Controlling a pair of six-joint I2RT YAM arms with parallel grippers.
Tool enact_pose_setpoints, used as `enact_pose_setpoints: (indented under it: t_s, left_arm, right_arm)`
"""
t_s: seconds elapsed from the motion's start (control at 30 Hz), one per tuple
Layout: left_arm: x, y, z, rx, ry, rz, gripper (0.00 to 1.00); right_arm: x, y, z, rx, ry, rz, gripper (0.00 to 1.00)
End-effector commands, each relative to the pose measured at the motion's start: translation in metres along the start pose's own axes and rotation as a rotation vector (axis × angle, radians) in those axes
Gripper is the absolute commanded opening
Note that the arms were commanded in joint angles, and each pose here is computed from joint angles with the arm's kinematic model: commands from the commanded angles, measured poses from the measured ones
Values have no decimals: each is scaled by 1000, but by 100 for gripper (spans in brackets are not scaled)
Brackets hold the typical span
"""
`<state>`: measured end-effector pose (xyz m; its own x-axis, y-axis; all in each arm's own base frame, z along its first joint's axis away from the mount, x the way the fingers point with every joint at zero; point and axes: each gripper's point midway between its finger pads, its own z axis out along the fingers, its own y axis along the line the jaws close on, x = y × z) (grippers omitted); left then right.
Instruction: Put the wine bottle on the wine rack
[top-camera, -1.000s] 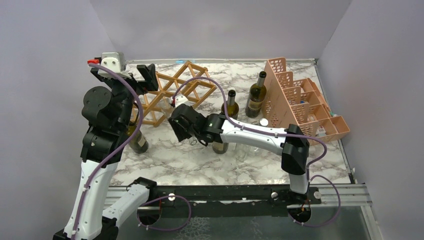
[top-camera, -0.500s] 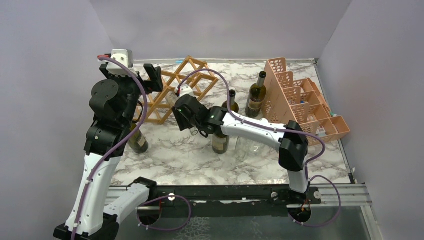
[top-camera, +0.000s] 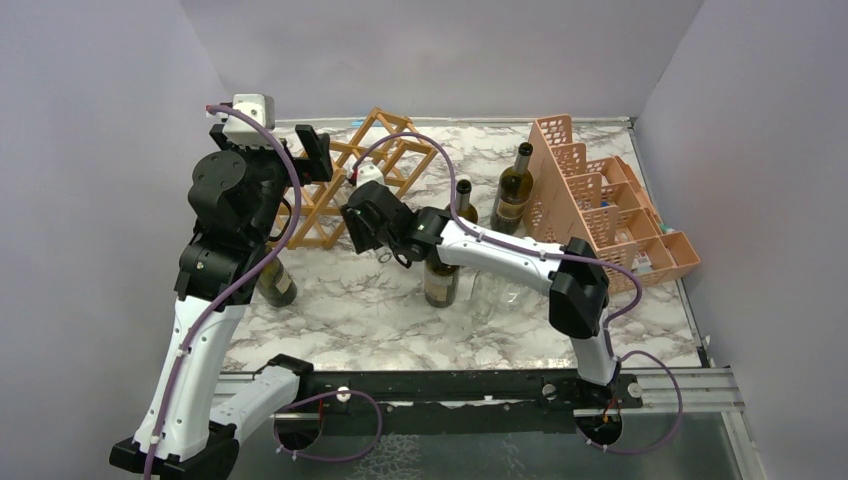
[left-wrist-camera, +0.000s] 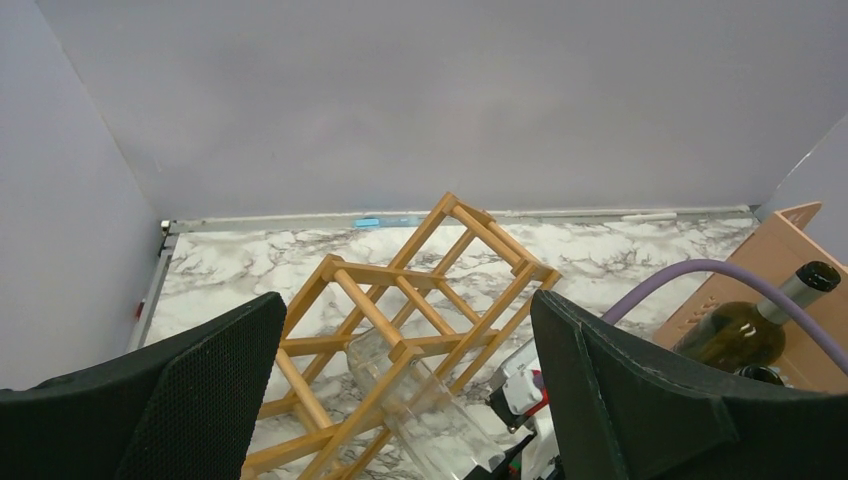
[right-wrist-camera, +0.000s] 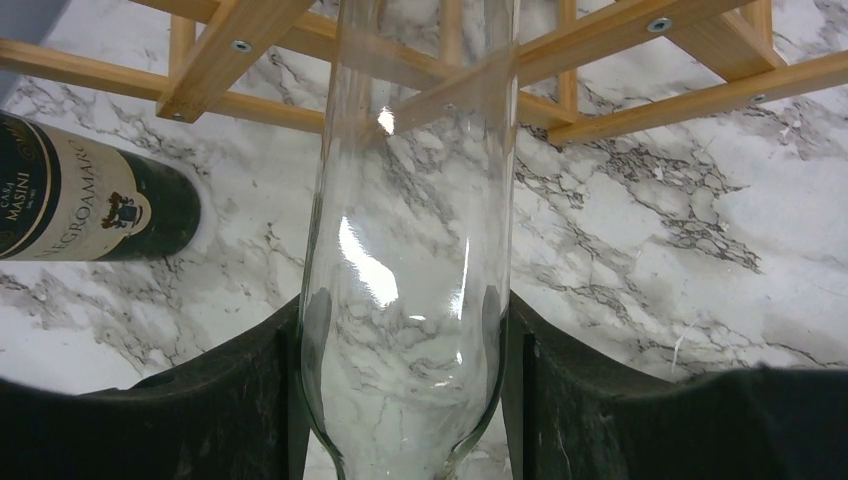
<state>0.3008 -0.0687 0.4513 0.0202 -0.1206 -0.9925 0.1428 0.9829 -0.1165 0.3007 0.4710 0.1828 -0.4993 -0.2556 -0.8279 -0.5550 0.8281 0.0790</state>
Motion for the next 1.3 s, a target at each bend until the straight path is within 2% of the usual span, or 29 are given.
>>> enact_pose_setpoints:
  t_s: [0.0,0.63,0.93,1.07,1.27]
  left_arm:
    - [-16,-5,-7,27,-31,-10,99]
    - [-12,-6,-6,34,-16,-2,99]
    - [-11,-6,-6,36,-12,0,99]
    - [-10,-7,-5,38,-9,0,99]
    - [-9,-8,-4,43,-5,2,99]
  right_arm:
    - [-43,18,3,-84,-131,21,1]
    - [-58,-5,39,8,-206,10,1]
    - [-62,-2,57,1,-238,-49,1]
    - [-58,-3,65,10,-230,-73,7]
    - [-51,-2,76,10,-201,-115,25]
